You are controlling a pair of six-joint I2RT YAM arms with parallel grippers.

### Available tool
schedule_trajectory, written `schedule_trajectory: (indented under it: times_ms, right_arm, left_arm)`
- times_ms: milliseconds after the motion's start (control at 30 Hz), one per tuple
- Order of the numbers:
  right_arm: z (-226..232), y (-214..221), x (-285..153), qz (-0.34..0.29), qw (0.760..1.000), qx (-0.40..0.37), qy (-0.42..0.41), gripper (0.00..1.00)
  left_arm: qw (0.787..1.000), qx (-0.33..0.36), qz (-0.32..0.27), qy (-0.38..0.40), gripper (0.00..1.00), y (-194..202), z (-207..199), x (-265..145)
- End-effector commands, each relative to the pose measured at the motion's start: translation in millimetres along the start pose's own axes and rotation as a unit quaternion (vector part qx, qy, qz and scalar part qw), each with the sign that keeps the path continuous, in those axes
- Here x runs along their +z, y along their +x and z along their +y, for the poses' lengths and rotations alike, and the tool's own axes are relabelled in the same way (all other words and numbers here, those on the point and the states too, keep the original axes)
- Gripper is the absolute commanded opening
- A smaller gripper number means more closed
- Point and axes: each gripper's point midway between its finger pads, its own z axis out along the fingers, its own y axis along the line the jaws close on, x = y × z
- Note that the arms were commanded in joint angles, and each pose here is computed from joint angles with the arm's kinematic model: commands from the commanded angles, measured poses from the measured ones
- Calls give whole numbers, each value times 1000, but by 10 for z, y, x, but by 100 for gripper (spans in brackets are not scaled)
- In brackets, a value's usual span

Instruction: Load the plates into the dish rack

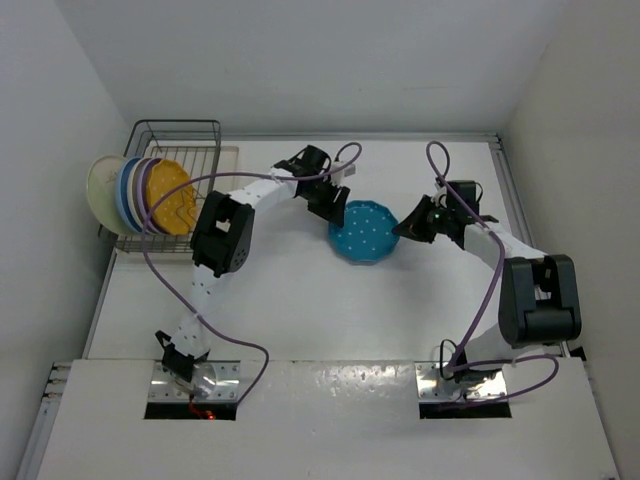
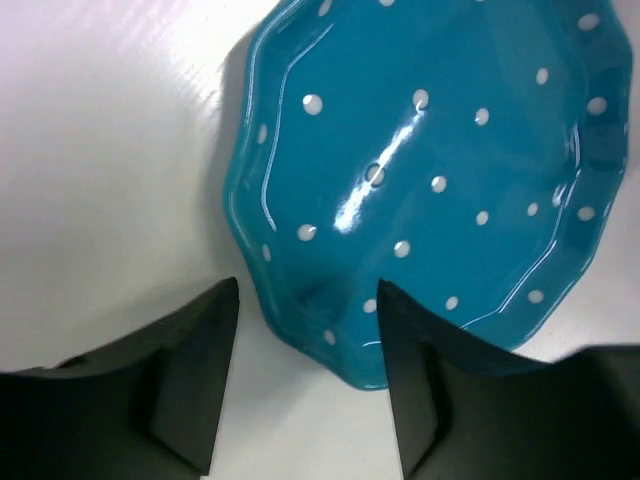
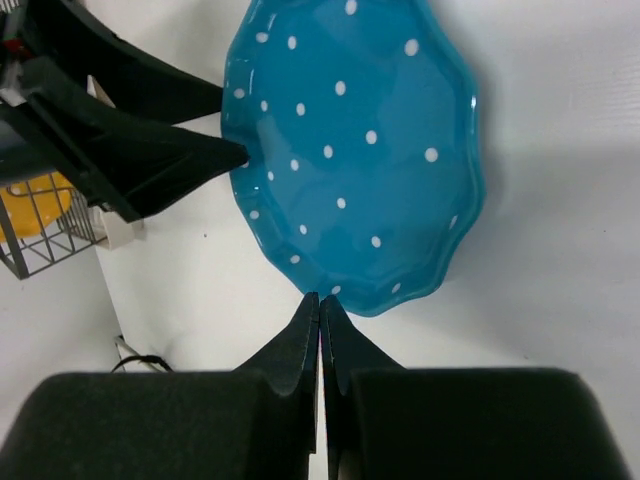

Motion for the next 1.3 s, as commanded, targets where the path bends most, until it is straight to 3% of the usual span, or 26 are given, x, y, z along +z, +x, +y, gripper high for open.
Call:
schedule_trajectory:
  times_ms: [0, 33, 67, 200, 233, 300, 433, 567, 733, 900, 1267]
  right_arm:
    - [243, -178, -57, -27, 999, -28, -33, 0]
    - [232, -178, -49, -27, 999, -26, -31, 0]
    - [227, -178, -44, -26, 999, -24, -30, 0]
    - [215, -182, -24, -25, 999, -24, -25, 0]
    - [201, -203, -13, -25, 999, -22, -22, 0]
    - [179, -200, -2, -22, 999, -21, -17, 0]
    - [189, -218, -1, -19, 999, -25, -15, 0]
    - [201, -277, -60, -29, 999, -33, -13, 0]
    - [214, -354, -178, -42, 998, -37, -10, 0]
    - [144, -500, -327, -63, 997, -39, 7, 0]
    - [-81, -443, -430, -58, 996, -37, 57, 0]
  left_arm:
    - [998, -22, 22, 45, 56, 152, -118, 161]
    - [998, -25, 35, 56, 45, 249, -177, 229]
    - [997, -30, 43, 62, 40, 328, -193, 247]
    - [998, -24, 59, 19, 49, 437, -115, 313]
    - [998, -28, 59, 3, 45, 441, -63, 314]
    - [997, -28, 67, -30, 35, 476, -6, 326]
    - [996, -26, 75, -31, 0, 511, -23, 394]
    - [995, -9, 69, -75, 0, 381, 29, 257]
    - [981, 83, -38, -168, 0, -513, -15, -609]
    - [965, 137, -28, -221, 0, -733, -59, -1142]
    - [891, 168, -38, -420, 0, -1032, 192, -2379]
